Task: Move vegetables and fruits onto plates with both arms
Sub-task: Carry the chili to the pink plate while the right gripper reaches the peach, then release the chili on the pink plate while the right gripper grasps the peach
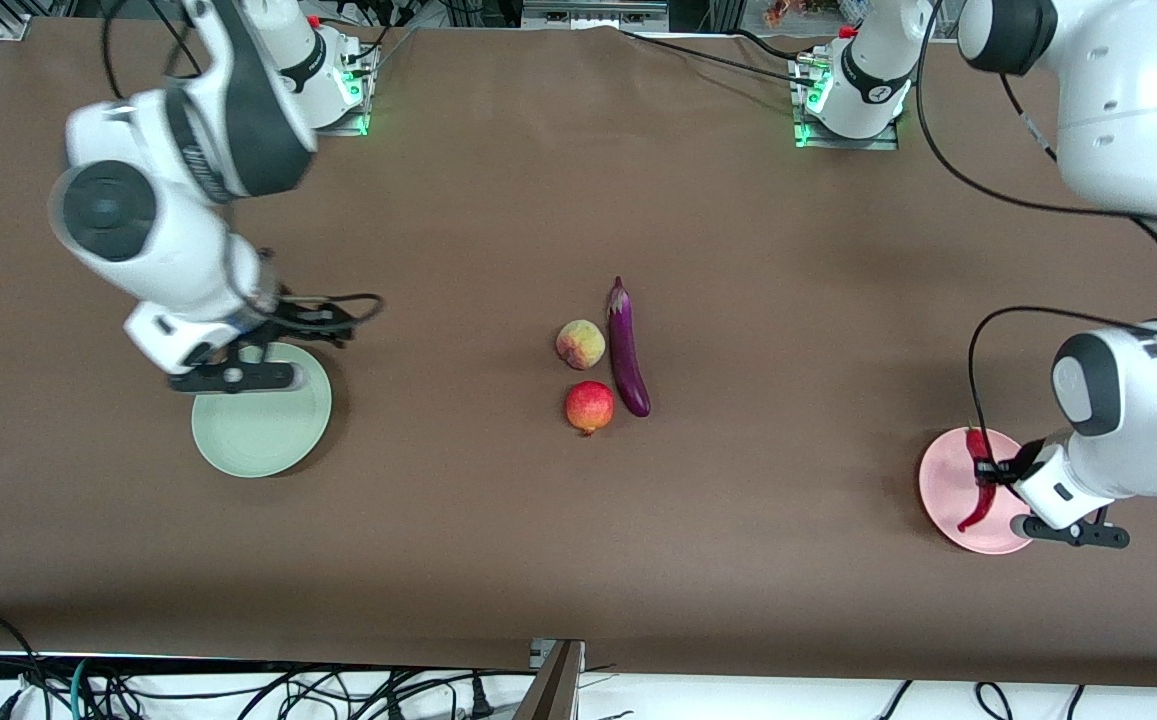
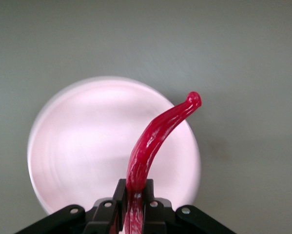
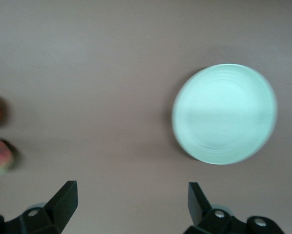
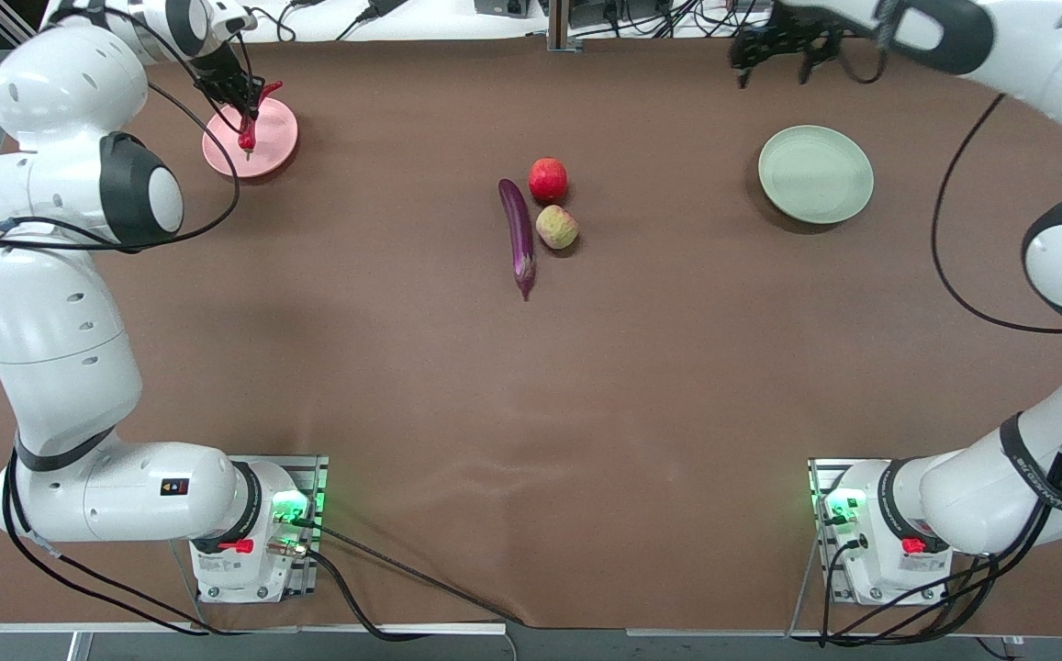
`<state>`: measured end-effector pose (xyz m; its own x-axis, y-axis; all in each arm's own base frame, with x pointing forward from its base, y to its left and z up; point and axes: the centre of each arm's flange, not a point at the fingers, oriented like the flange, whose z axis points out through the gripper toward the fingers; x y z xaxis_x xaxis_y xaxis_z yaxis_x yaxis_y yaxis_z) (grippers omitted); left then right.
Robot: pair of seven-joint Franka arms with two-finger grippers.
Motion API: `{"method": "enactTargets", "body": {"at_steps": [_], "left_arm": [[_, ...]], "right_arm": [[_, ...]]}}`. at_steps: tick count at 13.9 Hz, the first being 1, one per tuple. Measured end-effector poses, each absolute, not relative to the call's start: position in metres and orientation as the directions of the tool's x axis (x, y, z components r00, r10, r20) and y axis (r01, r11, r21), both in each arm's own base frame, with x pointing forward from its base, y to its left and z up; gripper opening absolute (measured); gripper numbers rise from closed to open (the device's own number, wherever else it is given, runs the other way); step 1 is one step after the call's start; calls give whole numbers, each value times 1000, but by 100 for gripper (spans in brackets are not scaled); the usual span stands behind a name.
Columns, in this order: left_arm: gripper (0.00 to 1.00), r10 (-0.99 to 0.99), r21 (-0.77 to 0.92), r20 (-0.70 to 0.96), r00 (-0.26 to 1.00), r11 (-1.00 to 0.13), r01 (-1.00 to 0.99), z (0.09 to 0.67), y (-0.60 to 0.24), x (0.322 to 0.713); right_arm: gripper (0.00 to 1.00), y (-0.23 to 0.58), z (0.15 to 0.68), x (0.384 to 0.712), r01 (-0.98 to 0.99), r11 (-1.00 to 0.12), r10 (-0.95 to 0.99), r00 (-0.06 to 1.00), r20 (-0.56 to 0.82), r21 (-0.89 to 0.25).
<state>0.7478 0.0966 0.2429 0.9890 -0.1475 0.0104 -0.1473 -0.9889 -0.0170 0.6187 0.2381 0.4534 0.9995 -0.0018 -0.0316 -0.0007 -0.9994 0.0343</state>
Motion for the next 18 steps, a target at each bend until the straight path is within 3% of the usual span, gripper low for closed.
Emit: {"method": "enactTargets", "body": {"at_steps": [3, 4, 8, 12, 18], "left_arm": [[16, -208, -47, 57, 976, -977, -206, 212, 112, 756], [21, -219, -49, 57, 974, -975, -217, 212, 116, 755], [59, -262, -58, 66, 963, -964, -258, 219, 132, 756], [99, -265, -36, 51, 963, -964, -263, 258, 128, 758], [100, -157, 152, -161, 974, -979, -133, 404, 83, 709]], "right_arm": [[100, 314, 410, 611, -109, -994, -109, 994, 12, -28], [100, 340, 394, 607, -158, -986, -160, 987, 24, -57], [100, 432, 329, 571, -250, -962, -255, 966, 37, -110], [100, 458, 287, 553, -258, -962, -260, 966, 10, -88], [100, 496, 237, 522, -247, -965, -249, 969, 2, -90]]}}
